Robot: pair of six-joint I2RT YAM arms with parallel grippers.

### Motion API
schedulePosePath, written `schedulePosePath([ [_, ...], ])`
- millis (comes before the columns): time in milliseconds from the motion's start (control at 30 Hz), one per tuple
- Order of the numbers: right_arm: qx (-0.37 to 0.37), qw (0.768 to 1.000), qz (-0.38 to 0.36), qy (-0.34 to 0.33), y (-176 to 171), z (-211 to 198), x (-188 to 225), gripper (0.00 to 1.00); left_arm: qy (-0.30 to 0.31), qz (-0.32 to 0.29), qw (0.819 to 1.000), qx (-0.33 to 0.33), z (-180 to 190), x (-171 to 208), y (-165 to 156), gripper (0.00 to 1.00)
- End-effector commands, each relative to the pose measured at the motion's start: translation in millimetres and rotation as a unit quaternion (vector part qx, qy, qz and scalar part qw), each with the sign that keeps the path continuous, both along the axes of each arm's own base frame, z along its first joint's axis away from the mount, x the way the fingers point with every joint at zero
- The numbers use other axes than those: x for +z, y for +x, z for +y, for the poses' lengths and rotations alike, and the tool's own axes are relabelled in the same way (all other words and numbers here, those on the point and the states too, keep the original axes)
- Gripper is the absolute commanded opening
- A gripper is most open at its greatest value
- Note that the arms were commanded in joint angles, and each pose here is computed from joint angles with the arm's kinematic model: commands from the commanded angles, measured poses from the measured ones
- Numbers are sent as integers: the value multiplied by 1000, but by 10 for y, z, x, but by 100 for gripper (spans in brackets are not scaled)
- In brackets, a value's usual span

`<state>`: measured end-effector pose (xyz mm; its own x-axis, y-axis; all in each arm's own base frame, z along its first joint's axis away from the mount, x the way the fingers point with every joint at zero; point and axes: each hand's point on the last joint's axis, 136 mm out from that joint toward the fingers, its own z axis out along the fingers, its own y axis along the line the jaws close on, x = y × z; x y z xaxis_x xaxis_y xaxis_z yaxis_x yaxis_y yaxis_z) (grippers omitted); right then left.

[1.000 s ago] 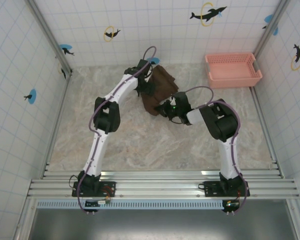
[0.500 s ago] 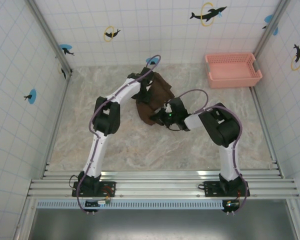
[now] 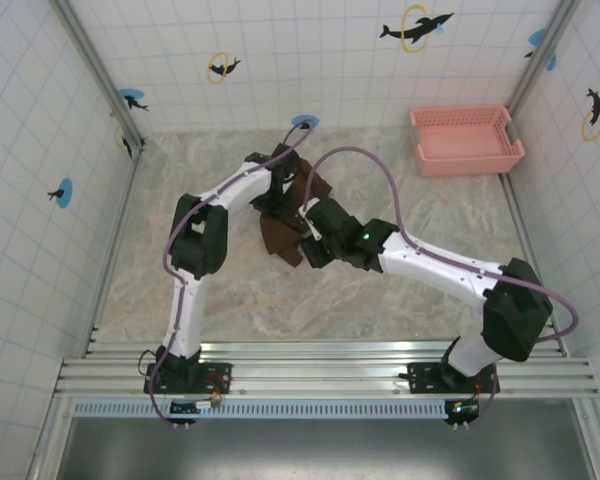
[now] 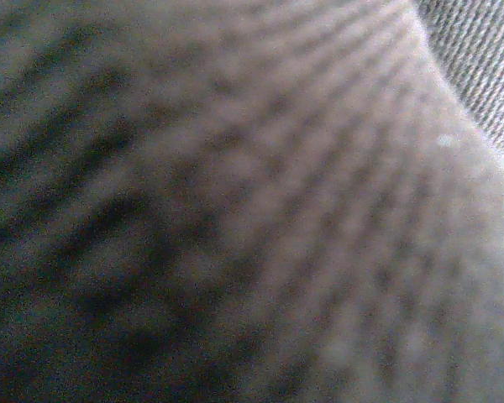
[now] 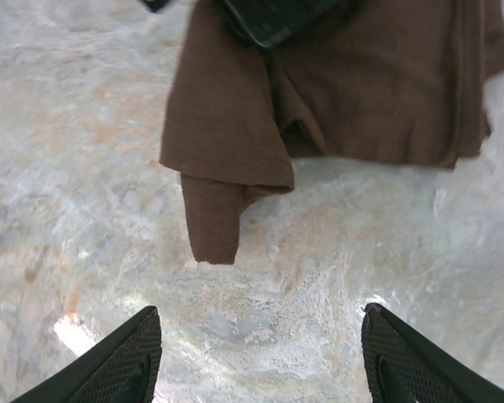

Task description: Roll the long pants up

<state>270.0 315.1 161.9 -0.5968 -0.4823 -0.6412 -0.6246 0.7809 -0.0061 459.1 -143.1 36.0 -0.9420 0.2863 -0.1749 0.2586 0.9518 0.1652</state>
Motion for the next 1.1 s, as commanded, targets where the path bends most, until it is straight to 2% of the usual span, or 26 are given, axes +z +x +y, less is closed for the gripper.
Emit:
schedulePosePath([
  [0, 30, 992, -59, -103, -146, -64, -68, 66, 5, 68, 998, 7, 100, 11, -393, 0],
  [167, 78, 978, -123, -152, -346, 402, -161, 72, -8, 66, 998, 10, 74, 109, -420, 0],
  [333, 96, 963, -156, -197, -256, 705, -335, 79, -13, 67, 998, 11, 71, 124, -458, 0],
  [667, 118, 951, -166, -232, -242, 1125, -716, 81, -37, 70, 997, 16, 10, 74, -525, 0],
  [867, 96, 940, -188, -267, -181, 1235, -814, 81, -41, 70, 997, 14, -10, 108, -514, 1],
  [967, 70, 928, -226, -288, -85, 1220, -829, 81, -47, 67, 997, 14, -20, 115, -517, 1],
  [1067, 29, 893, -291, -342, 50, 1165, -766, 81, -49, 72, 996, 9, -29, 106, -546, 1],
])
